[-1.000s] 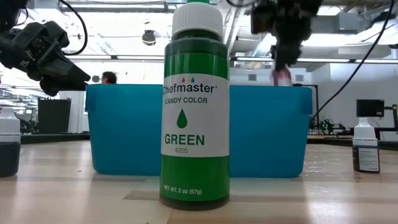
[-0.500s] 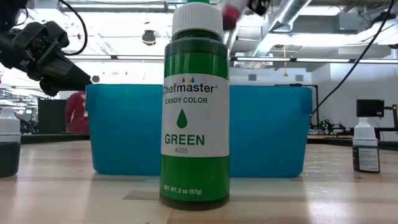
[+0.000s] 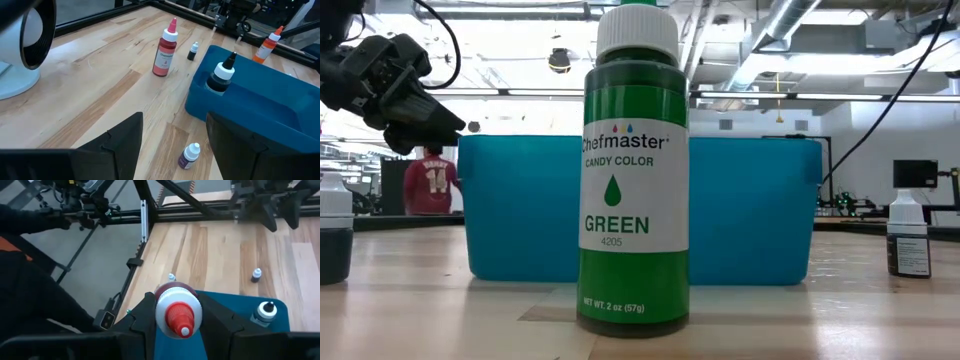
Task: Pick & Place food coloring
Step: Put the large red food coloring bottle into the blue bin
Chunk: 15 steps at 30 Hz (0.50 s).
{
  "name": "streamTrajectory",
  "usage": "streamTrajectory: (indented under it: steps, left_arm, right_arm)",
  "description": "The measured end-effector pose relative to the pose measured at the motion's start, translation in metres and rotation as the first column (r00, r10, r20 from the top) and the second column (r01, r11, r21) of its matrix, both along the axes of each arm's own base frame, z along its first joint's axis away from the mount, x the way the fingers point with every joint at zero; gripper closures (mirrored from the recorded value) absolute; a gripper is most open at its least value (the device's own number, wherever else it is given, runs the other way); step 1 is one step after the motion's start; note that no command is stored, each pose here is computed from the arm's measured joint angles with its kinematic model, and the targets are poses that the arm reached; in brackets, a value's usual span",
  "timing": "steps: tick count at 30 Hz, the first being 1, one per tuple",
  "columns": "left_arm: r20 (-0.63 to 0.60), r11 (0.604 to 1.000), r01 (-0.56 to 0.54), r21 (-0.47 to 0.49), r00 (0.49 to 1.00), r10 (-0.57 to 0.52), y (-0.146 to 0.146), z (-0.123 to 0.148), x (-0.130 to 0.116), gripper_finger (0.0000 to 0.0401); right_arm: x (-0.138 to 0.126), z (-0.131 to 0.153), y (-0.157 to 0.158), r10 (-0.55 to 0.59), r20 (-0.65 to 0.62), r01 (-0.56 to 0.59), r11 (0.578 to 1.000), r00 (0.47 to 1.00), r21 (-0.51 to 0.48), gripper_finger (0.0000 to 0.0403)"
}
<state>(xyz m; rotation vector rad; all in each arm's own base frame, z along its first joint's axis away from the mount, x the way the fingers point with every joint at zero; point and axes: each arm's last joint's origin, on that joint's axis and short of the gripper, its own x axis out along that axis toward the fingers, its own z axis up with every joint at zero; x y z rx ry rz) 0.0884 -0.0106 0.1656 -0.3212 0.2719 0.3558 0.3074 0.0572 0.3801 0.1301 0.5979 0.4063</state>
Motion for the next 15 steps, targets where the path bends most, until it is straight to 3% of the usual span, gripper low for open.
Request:
streamTrajectory:
  steps: [7,15]
  left_arm:
    - [0.0,1.0,0.0,0.0,1.0,0.0,0.0,0.0,0.0,0.0192]
    - [-0.001,1.0,0.001,0.0,1.0,-0.001,0.0,0.0,0.0,0.0192]
  right_arm:
    - [0.006,-0.002,-0.001,-0.051,0.007,0.051,0.999,0.999,-0.012,0.0297]
    - [0.035,-0.033,-0.011,-0.168,-0.071,0.163,0.984,0.983,-0.068,0.0297]
